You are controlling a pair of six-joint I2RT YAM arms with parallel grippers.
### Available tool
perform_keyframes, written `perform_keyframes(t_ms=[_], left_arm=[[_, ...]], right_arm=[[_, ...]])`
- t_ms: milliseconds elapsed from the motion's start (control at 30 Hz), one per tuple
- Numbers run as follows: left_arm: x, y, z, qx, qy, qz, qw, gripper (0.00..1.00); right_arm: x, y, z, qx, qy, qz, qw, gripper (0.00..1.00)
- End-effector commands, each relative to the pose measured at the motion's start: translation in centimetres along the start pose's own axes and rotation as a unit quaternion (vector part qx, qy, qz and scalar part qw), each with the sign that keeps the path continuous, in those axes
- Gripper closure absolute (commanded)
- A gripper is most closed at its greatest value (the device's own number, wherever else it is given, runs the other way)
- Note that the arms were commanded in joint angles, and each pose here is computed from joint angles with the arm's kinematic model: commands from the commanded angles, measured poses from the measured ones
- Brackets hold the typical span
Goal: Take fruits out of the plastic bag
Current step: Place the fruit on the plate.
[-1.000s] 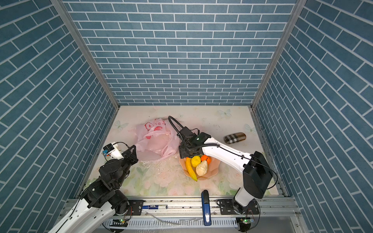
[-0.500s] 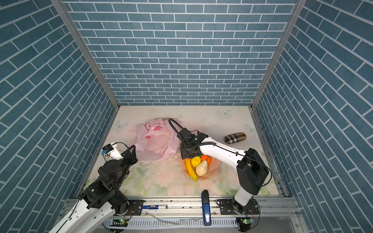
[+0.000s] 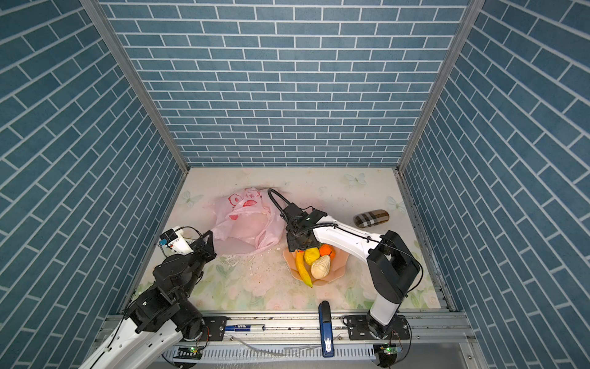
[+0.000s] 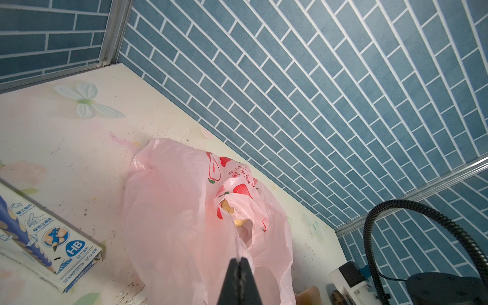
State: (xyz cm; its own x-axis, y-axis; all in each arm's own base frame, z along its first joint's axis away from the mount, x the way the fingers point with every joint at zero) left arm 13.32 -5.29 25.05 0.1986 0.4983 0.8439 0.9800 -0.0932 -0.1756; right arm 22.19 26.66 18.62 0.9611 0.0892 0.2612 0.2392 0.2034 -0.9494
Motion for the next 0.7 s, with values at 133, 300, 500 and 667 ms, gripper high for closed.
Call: perform_keyframes(t_ms=[133, 300, 500, 667], left_arm=[[-0.51, -0.08, 0.47, 0.01, 0.012, 0.006, 1.0, 1.0], [-0.57, -0.05, 0.48, 0.011, 0.013, 0.007, 1.0, 1.0], [-0.7, 0.02, 0.5, 0.01, 0.012, 0.008, 1.0, 1.0], [-0.73, 0.01, 0.48, 0.009, 0.011, 0.009, 1.0, 1.0]], right_arm=[[-0.12, 0.95, -0.53, -0.022, 0.003, 0.009, 1.0, 0.35], [-0.03, 1.01, -0.49, -0.021, 0.005, 0.009, 1.0, 0.3], [0.08, 0.95, -0.31, -0.017, 0.006, 0.007, 1.0, 0.27], [0.17, 0.88, -0.21, -0.015, 0.006, 0.006, 1.0, 0.22]])
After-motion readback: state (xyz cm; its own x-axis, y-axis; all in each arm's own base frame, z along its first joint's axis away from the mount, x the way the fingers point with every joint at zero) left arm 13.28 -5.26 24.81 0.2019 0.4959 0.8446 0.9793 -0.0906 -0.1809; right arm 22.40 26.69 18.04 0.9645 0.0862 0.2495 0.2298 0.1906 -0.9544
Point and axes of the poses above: each gripper's point midway between its finger pads, its own y axis out along the fingers, its own z axis along the line the jaws close on, x = y × z, the point moved 10 cm from there along -y, back along the fingers, and after that the axes turned 11 degrees about y, right-handed, at the moved point
